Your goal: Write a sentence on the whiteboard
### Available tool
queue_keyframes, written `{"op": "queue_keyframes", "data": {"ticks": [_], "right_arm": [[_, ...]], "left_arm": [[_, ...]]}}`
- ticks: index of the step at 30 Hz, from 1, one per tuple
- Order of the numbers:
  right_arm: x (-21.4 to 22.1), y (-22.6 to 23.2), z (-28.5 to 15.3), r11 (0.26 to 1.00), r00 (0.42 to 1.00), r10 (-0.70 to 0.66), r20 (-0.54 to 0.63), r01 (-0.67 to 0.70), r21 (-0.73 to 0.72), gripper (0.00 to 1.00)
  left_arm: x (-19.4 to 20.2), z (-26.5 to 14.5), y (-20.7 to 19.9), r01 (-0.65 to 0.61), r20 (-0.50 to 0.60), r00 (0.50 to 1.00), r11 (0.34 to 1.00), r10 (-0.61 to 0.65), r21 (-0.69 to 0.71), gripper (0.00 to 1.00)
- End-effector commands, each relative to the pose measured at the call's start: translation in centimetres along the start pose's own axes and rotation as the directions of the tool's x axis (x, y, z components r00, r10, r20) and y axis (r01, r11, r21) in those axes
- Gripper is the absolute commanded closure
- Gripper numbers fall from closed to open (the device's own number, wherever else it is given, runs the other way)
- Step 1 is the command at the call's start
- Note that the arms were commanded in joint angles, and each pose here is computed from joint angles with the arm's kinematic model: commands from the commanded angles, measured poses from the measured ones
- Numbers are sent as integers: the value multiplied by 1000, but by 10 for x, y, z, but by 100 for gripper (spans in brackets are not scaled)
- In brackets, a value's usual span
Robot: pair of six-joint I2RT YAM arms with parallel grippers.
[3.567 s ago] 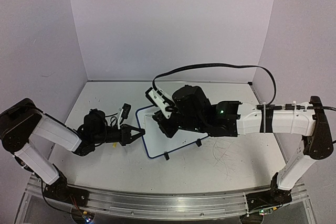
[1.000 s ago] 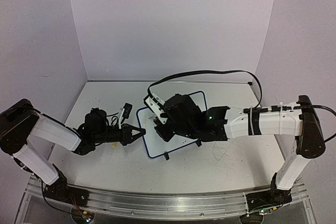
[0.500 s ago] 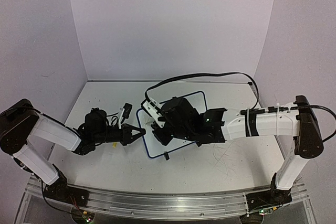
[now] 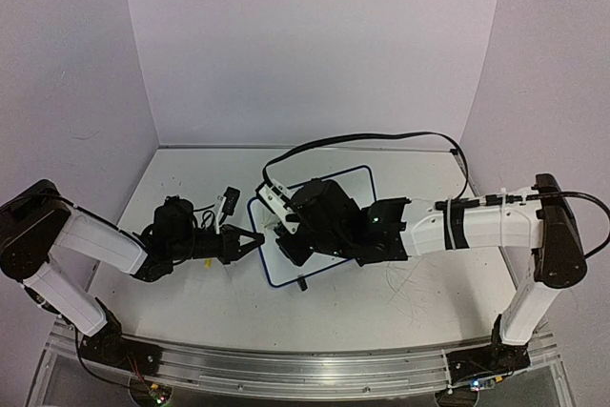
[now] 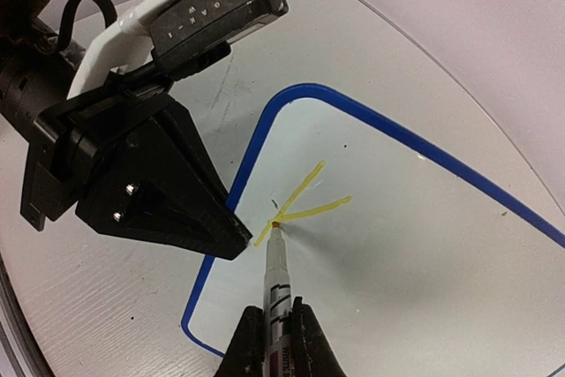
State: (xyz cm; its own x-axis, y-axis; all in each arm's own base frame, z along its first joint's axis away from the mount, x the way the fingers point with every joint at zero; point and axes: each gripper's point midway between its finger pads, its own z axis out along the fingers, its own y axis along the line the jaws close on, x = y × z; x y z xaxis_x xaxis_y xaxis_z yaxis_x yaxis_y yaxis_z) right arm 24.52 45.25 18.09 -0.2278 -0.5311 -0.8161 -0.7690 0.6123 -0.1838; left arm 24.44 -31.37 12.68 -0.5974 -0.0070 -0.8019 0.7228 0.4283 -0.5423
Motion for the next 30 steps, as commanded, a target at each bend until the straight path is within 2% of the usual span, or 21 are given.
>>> {"op": "queue_keyframes", "data": {"ticks": [1,23,27,30], "right_arm": [[0,-18,-4,996,1000,21,-3,-21,85,100],[26,-29,-13,990,998,40,-52,-33,133,100],[23,-29,-12,991,998,42,-47,-35,130,100],[4,-23,-19,996,999,49,-3,-48,81,100]], "left_arm": [[-9,2,-7,-34,10,999,999,34,6,100],[-9,1,-6,-34,8,999,999,34,0,100],[-8,2,-6,-34,5,999,999,34,-1,100],[-6,2,-4,-32,1,999,999,32,-4,100]]}}
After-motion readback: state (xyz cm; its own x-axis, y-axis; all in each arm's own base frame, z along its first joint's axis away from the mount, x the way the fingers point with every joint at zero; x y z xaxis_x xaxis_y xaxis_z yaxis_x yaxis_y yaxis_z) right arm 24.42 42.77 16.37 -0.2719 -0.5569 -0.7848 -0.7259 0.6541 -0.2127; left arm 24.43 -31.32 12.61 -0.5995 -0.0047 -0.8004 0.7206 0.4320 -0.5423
